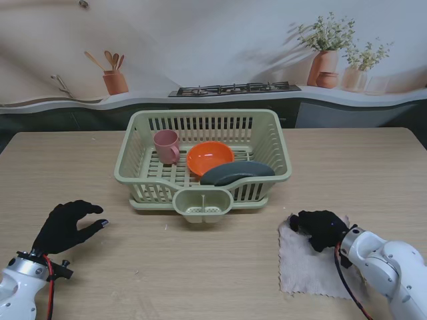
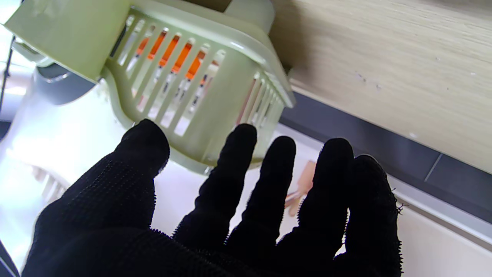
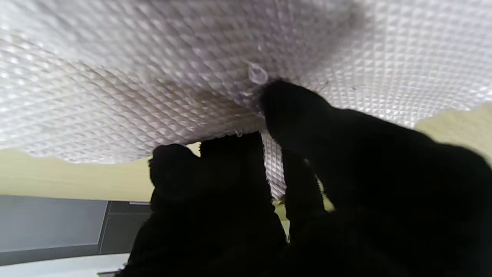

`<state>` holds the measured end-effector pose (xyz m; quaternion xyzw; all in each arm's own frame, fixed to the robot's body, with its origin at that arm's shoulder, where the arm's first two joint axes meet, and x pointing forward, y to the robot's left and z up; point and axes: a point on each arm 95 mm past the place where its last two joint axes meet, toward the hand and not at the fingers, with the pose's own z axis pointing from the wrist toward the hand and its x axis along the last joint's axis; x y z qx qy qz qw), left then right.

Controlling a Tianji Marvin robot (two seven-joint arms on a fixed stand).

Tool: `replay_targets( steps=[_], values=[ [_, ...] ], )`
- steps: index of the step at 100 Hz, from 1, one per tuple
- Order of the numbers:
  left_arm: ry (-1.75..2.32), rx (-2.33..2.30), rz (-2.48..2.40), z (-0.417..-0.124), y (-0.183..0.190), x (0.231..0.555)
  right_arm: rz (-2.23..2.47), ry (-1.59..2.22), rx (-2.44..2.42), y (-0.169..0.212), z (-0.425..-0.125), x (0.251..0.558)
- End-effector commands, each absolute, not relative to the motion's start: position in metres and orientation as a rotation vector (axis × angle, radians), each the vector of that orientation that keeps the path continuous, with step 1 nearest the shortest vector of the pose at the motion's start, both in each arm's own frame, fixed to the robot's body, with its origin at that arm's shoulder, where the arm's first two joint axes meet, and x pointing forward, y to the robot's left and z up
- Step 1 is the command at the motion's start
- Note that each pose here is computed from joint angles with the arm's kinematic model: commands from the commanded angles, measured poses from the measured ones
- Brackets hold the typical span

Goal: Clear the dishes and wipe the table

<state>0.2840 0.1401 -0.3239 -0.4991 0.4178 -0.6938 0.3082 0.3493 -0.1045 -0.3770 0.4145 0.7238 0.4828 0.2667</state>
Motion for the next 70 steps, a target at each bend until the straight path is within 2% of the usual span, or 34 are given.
replay_targets(
  steps=[1, 25, 70],
  values=[
    [1.111, -1.325, -1.839, -0.323, 0.137, 0.283, 1.136, 2.068, 1.248, -0.121, -0.428, 0.322],
    [1.109, -1.321, -1.841, -0.323, 0.138, 0.283, 1.113, 1.946, 1.236, -0.126, -0.433, 0.338],
    [1.114, -1.32, -1.843, -0.324, 0.138, 0.282, 1.064, 1.709, 1.229, -0.132, -0.433, 0.395]
  ],
)
